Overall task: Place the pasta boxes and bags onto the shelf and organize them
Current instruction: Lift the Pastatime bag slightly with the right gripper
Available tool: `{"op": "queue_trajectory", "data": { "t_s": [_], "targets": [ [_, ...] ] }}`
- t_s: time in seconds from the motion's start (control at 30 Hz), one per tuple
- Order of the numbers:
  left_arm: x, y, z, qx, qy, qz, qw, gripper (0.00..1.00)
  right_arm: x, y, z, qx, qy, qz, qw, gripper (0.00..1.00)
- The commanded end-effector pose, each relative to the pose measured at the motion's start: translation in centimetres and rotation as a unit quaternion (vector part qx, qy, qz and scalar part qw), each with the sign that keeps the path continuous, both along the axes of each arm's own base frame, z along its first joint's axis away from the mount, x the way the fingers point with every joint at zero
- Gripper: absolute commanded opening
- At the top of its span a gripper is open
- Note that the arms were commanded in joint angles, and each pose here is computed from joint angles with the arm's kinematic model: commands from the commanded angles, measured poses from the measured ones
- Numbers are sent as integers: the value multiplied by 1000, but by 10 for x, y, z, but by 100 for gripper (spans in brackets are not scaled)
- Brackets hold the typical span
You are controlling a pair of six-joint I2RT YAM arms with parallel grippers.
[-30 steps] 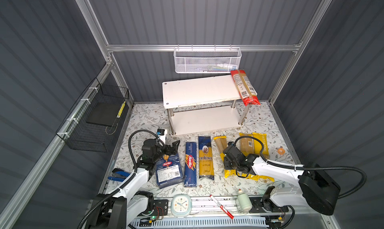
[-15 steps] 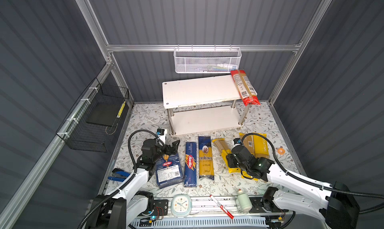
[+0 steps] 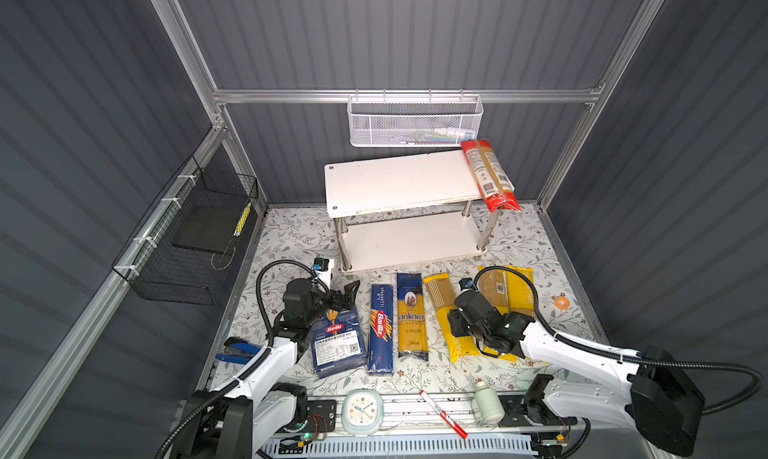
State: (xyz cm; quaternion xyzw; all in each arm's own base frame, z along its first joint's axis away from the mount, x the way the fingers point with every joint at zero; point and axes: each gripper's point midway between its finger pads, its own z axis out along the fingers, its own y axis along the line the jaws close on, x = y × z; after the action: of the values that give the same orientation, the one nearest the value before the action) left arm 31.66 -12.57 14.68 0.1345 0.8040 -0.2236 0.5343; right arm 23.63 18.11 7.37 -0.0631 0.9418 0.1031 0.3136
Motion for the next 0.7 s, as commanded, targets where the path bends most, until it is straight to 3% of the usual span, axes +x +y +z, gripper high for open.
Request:
{"op": "queue_trajectory", "data": {
  "t_s": [0.0, 0.07, 0.2, 0.67],
  "targets": [
    [1, -1, 4, -1, -5, -4, 1000, 99, 7, 10, 11, 2, -11, 17, 1000, 67],
    [1, -1, 3, 0, -4, -4, 1000, 99, 6, 11, 7, -9, -5, 31, 999, 78],
    [1, -1, 3, 0, -4, -3, 1000, 99, 8, 7, -5, -37, 15, 44, 998, 87],
    [1, 1, 3, 0, -4, 4, 1000, 99, 25, 14, -36, -63, 45, 57, 995, 94]
  ]
}}
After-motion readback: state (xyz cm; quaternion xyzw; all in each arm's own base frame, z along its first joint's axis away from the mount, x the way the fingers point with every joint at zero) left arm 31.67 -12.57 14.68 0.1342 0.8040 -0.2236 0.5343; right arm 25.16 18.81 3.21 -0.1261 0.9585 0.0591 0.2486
